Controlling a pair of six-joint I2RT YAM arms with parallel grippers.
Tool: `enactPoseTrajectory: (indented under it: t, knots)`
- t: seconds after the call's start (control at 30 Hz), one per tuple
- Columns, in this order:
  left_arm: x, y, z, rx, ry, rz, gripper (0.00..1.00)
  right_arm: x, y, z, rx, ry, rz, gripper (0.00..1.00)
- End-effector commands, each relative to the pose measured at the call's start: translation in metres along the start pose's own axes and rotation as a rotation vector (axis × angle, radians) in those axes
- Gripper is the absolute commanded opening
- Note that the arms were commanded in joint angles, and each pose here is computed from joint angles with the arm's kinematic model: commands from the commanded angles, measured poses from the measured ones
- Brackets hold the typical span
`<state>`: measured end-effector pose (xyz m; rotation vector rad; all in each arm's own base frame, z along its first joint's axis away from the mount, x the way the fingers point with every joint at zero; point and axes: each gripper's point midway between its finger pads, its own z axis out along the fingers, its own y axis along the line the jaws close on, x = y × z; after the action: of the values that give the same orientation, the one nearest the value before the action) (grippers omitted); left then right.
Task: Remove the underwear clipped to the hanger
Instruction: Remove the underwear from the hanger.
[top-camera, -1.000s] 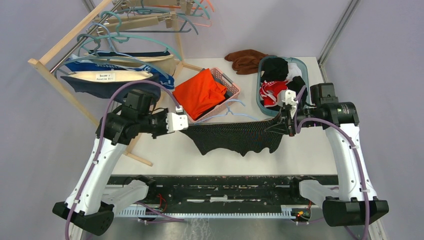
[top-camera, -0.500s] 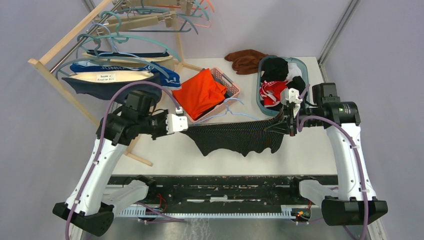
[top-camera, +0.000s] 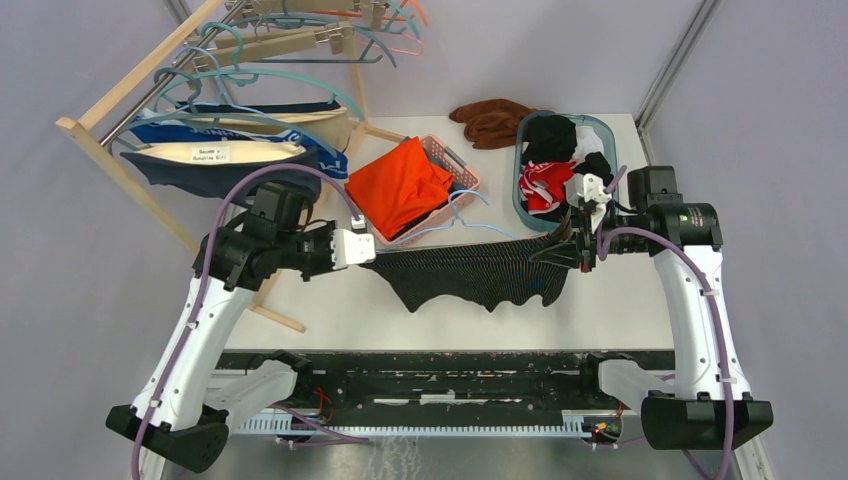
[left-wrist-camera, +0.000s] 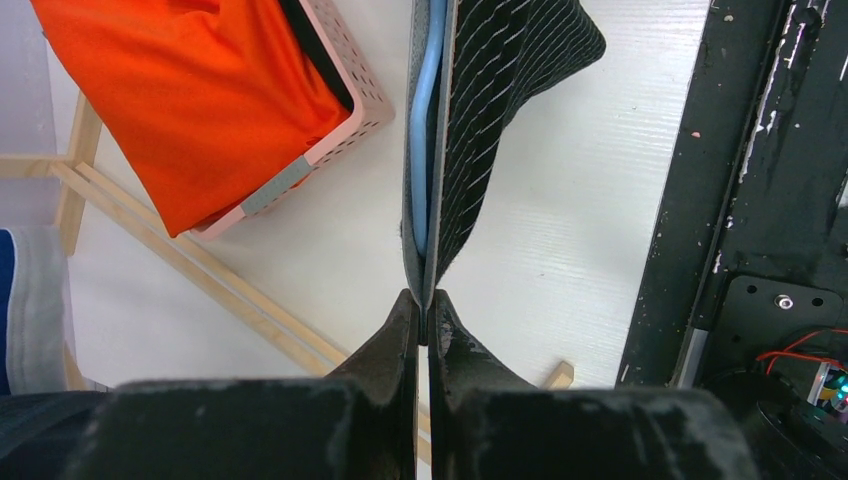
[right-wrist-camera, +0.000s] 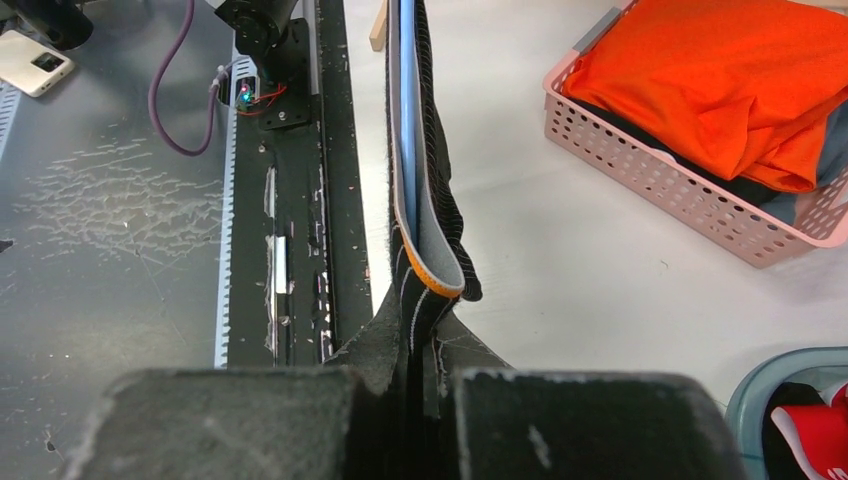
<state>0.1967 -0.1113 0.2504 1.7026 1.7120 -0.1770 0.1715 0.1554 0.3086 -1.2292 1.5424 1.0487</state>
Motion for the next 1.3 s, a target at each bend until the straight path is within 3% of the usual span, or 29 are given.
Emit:
enactPoseTrajectory:
  t: [0.0,0.2,0.4,0.6,1.07,1.13,1.27]
  knots:
    - [0.063,-0.006,-0.025,-0.019,0.311,-0.005,0.03,-0.026,0.005,-0.008,0.010,-0.074,-0.038,0.01]
    - [0.044,-0.007,-0.010,0.015,0.190,-0.013,0.03,-0.031,0.007,-0.008,-0.003,-0.097,-0.027,0.01]
    - [0.057,-0.020,0.008,0.060,0.205,-0.031,0.03,-0.038,0.008,-0.008,-0.012,-0.123,-0.020,0.01]
    - [0.046,-0.021,0.012,0.068,0.137,-0.038,0.03,-0.036,0.002,-0.009,0.001,-0.117,-0.002,0.01]
    - [-0.002,-0.029,0.025,0.039,-0.167,-0.138,0.03,-0.040,-0.012,-0.010,0.029,-0.123,0.029,0.01]
    - [-0.007,-0.022,0.027,-0.002,-0.198,-0.166,0.10,-0.042,-0.017,-0.010,0.042,-0.122,0.037,0.01]
    - [-0.009,-0.013,0.024,-0.055,-0.207,-0.193,0.33,-0.042,-0.027,-0.010,0.070,-0.114,0.040,0.01]
